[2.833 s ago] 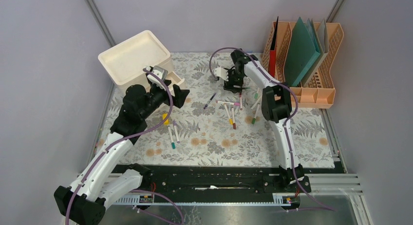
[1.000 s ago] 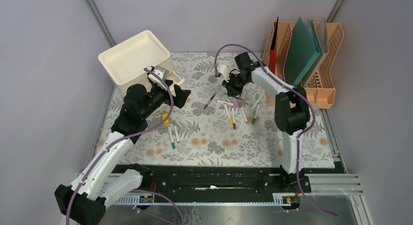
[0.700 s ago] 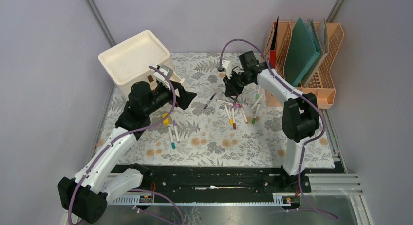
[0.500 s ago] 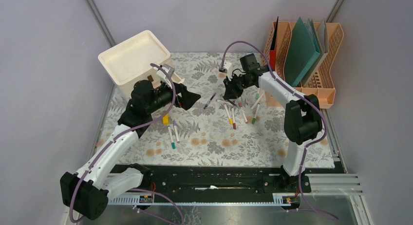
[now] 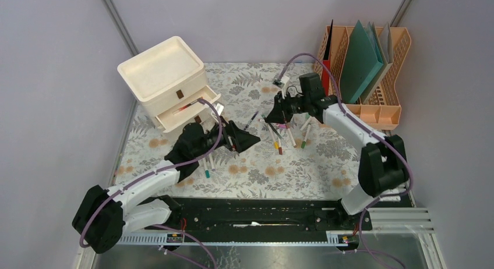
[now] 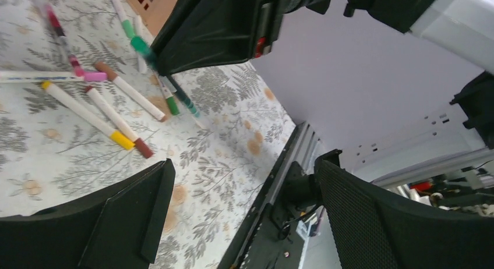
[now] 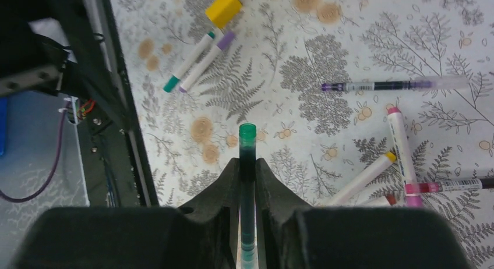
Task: Organize the desk
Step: Place the stationery in the drawer.
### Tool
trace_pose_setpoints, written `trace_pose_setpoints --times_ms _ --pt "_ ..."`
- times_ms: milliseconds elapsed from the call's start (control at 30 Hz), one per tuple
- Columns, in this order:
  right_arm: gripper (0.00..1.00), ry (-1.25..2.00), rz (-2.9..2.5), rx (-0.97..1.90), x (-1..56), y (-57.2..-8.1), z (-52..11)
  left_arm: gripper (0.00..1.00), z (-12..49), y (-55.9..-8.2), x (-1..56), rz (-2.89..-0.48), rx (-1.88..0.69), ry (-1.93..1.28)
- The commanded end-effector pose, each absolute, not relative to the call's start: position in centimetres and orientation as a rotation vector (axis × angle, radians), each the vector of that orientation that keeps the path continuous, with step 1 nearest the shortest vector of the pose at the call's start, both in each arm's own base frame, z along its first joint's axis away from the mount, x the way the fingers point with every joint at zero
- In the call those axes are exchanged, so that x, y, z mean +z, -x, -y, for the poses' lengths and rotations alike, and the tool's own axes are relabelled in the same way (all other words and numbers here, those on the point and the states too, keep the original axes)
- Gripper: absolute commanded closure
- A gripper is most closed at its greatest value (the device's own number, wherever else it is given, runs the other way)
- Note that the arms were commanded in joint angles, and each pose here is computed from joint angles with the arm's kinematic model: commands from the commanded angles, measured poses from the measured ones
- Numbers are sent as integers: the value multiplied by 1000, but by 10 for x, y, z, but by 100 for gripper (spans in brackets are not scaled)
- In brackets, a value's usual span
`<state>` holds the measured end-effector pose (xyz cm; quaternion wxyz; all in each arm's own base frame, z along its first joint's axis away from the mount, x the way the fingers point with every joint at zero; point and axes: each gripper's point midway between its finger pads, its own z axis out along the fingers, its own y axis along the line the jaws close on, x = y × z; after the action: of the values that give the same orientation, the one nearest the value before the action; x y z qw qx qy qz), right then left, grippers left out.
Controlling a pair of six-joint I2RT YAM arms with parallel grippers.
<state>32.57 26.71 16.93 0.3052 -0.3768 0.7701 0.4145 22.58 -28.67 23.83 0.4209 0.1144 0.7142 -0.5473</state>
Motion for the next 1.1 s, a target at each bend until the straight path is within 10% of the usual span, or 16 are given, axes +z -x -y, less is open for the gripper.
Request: trace_pose_setpoints --times_ms 0,700,1067 --pt "100 836 -1827 1258 235 -313 -268 1 298 -228 277 -1565 -1496 -117" --pt "100 614 -1584 1408 298 -280 -244 24 377 -248 273 -1576 -1567 -54" --pt "100 628 -1570 1403 299 -278 -243 82 389 -259 272 -1604 -1523 -87"
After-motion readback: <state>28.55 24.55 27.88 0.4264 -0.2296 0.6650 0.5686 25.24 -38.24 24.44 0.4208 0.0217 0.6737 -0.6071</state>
